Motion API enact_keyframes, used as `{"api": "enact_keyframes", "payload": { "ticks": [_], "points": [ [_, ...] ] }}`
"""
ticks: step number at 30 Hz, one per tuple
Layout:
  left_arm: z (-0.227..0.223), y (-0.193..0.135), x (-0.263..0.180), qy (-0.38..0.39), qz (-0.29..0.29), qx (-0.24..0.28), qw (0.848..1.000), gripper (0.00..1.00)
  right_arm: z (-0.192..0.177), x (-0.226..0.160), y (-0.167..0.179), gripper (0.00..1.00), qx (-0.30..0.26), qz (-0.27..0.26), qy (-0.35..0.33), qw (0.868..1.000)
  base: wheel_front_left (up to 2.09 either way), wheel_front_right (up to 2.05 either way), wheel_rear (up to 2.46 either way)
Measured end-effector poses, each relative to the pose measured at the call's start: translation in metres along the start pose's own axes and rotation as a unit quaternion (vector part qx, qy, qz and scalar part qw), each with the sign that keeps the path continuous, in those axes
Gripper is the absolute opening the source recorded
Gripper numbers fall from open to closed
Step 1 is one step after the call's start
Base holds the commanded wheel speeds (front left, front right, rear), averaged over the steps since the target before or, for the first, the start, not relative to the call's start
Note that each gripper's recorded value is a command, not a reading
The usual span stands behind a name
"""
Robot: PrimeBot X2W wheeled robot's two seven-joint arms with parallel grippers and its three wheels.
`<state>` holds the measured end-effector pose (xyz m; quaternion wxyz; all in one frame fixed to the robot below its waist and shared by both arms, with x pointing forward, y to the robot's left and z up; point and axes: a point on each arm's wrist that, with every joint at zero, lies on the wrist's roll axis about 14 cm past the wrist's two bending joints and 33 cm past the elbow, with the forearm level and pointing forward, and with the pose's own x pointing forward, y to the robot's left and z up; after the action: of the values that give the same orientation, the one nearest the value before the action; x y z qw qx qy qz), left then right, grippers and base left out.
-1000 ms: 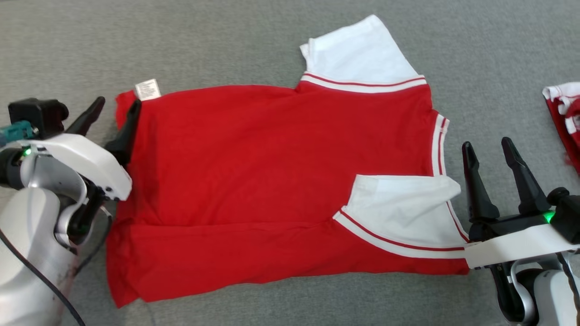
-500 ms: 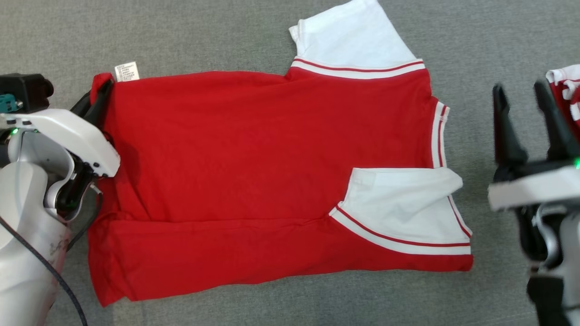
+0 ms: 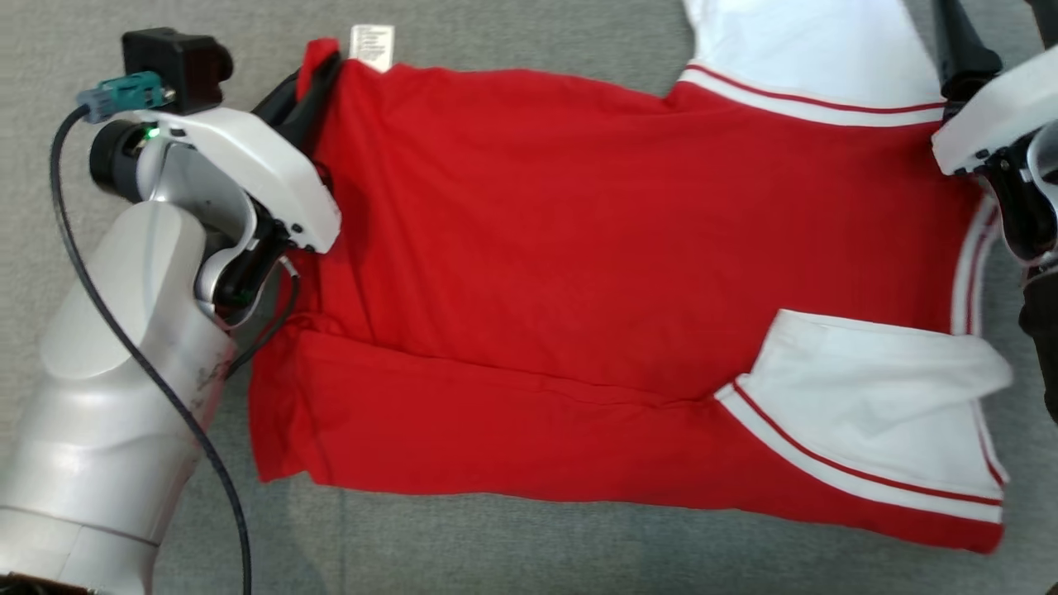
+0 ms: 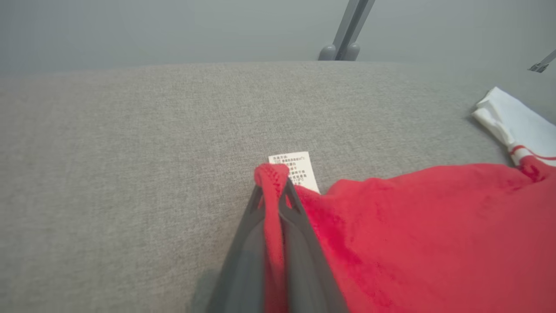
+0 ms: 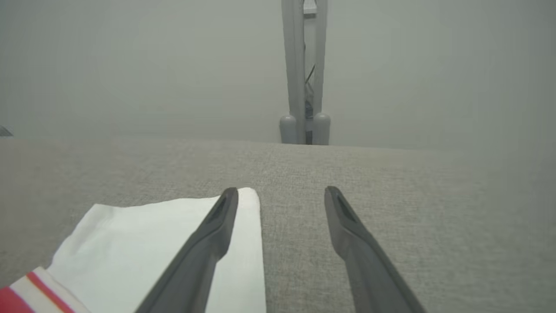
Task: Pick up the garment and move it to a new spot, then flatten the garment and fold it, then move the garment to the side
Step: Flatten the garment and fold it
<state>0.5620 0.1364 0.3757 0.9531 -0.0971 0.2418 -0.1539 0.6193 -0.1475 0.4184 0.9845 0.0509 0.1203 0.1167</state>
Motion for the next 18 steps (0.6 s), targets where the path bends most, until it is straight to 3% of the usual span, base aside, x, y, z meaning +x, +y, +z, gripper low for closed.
{"api": "enact_keyframes", "payload": {
  "ticks": [11,12,13,14,18],
  "points": [
    [-0.014,0.008,-0.004,0.016,0.009,0.000,1.000,0.00,-0.048,0.045,0.035,1.00,0.004,0.044,0.105,0.994,0.00,0.00,0.00],
    [-0.014,0.006,-0.004,0.017,0.007,-0.001,1.000,0.00,-0.050,0.046,0.035,0.51,0.005,0.044,0.113,0.993,0.00,0.00,0.00],
    [-0.015,0.005,-0.004,0.018,0.006,-0.002,1.000,0.00,-0.050,0.046,0.034,0.36,0.005,0.044,0.118,0.992,0.00,0.00,0.00],
    [-0.015,0.005,-0.005,0.018,0.005,-0.003,1.000,0.00,-0.049,0.047,0.035,0.00,0.007,0.045,0.121,0.992,0.00,0.00,0.00],
    [-0.012,0.004,-0.007,0.013,0.004,-0.008,1.000,0.00,-0.045,0.043,0.036,0.00,0.002,0.051,0.123,0.991,0.00,0.00,0.00]
  ]
}}
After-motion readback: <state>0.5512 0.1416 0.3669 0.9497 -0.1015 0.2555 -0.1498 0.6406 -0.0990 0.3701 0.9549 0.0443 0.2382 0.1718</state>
